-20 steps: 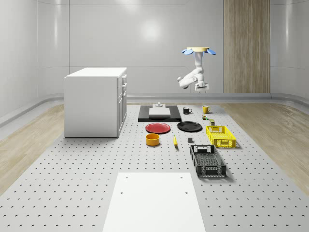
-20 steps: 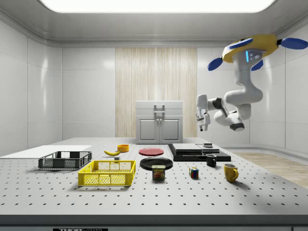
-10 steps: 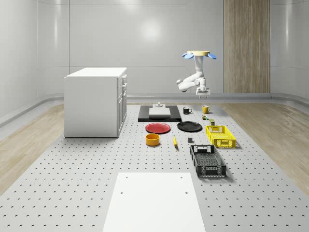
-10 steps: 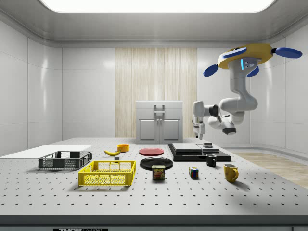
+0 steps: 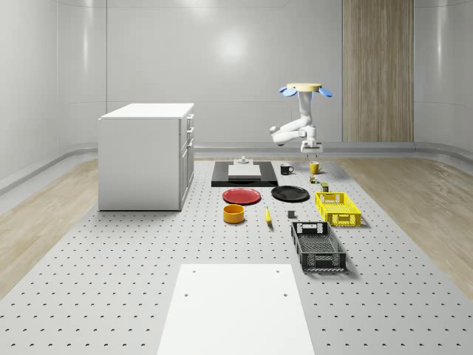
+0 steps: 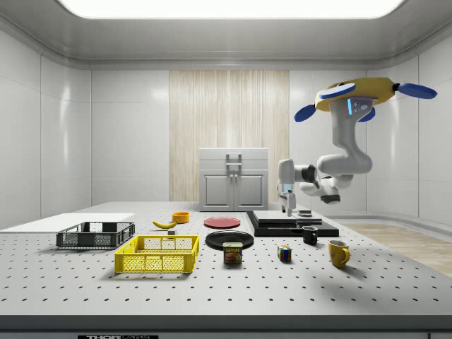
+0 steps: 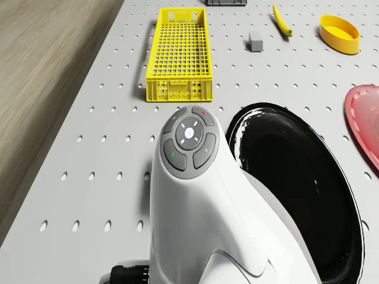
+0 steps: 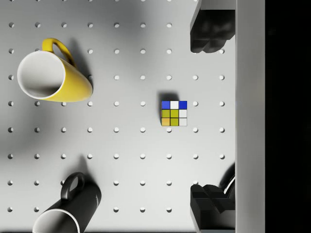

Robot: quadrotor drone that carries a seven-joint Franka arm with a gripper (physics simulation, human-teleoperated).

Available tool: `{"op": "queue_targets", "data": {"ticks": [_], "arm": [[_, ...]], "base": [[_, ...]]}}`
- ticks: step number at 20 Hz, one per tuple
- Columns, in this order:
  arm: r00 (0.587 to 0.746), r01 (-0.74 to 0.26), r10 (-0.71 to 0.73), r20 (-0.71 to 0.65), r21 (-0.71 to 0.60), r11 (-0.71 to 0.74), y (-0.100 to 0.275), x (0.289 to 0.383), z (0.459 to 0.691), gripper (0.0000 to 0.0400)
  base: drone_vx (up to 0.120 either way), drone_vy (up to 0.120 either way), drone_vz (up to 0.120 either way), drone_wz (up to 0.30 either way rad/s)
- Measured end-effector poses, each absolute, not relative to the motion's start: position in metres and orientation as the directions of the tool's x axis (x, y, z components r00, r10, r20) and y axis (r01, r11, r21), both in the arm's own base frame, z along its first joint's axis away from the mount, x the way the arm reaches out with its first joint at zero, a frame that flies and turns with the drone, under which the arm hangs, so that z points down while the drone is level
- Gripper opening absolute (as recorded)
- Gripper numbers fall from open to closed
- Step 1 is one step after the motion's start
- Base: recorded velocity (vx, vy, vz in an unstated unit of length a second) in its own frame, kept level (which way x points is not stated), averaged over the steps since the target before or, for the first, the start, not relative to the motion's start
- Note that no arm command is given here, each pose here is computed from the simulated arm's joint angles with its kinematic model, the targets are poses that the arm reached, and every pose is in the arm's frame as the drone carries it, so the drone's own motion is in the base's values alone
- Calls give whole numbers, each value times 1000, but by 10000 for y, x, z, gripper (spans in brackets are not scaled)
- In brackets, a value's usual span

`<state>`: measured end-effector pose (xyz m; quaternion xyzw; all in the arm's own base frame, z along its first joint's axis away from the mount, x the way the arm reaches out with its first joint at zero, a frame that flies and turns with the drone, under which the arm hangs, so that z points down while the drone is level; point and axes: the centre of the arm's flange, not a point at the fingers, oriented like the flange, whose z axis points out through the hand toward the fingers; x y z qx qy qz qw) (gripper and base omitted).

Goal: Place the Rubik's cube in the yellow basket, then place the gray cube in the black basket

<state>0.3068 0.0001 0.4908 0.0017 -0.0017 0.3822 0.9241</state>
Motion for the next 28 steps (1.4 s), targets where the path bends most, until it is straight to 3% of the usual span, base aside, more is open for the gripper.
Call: {"op": "queue_targets", "data": {"ticks": [6, 28], "arm": [[708, -706, 706, 3, 0, 708, -1, 3068, 4908, 400], [708, -707, 707, 2, 0, 708, -1, 3068, 4907, 400]], "base": [[0, 47, -120, 0], [0, 0, -113, 0]]}}
